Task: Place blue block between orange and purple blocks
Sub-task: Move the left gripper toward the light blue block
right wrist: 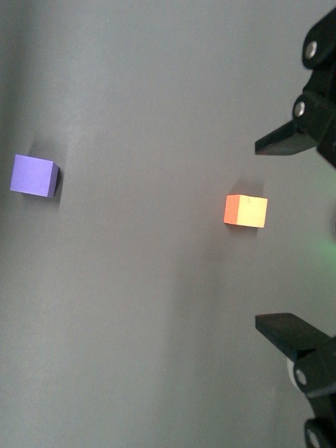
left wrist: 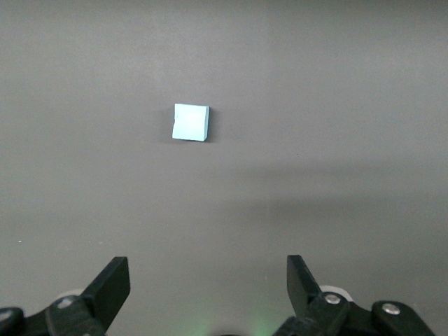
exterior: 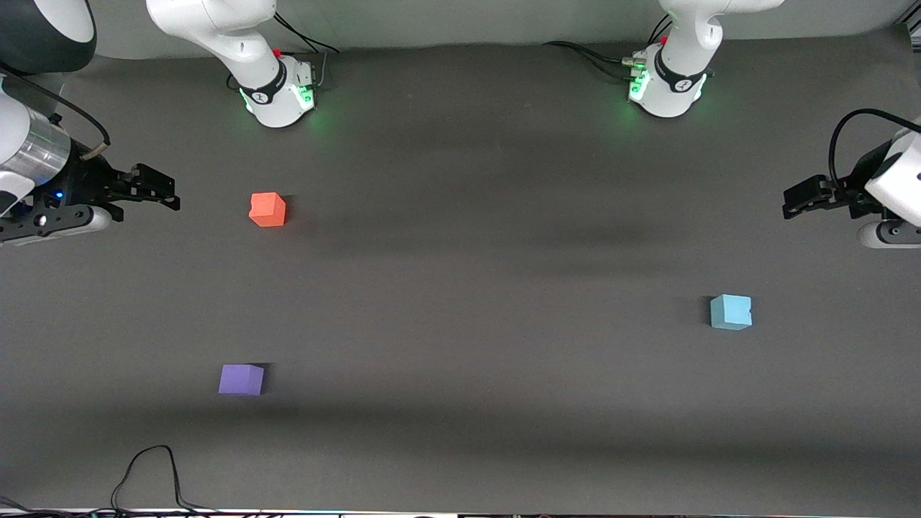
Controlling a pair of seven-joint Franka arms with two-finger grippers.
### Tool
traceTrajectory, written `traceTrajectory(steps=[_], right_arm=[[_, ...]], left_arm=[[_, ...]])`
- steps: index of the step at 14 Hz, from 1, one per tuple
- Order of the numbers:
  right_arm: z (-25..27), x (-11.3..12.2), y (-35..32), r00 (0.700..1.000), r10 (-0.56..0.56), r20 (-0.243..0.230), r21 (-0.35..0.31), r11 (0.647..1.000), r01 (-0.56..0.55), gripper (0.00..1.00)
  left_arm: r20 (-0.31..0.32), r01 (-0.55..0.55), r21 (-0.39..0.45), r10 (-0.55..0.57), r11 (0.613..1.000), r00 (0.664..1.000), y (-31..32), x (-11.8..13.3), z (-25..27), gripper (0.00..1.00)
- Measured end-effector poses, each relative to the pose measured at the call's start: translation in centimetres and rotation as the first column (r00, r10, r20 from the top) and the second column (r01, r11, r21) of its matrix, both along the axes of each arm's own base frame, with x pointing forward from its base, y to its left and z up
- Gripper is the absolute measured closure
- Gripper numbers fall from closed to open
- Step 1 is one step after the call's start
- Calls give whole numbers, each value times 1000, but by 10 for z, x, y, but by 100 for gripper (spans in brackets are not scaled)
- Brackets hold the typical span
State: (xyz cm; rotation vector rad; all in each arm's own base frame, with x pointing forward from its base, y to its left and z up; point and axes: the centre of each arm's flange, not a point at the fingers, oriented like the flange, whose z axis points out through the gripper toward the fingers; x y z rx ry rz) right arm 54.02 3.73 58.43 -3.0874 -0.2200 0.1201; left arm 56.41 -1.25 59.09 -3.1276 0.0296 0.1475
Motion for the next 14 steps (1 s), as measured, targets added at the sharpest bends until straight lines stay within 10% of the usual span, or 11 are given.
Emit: traceTrajectory(steps=[14], right_arm=[[-1, -1, 11, 1000, -9, -3, -3, 1000, 9, 0]], left_arm=[[-8, 71, -12, -71, 997, 997, 40, 5, -10, 0]])
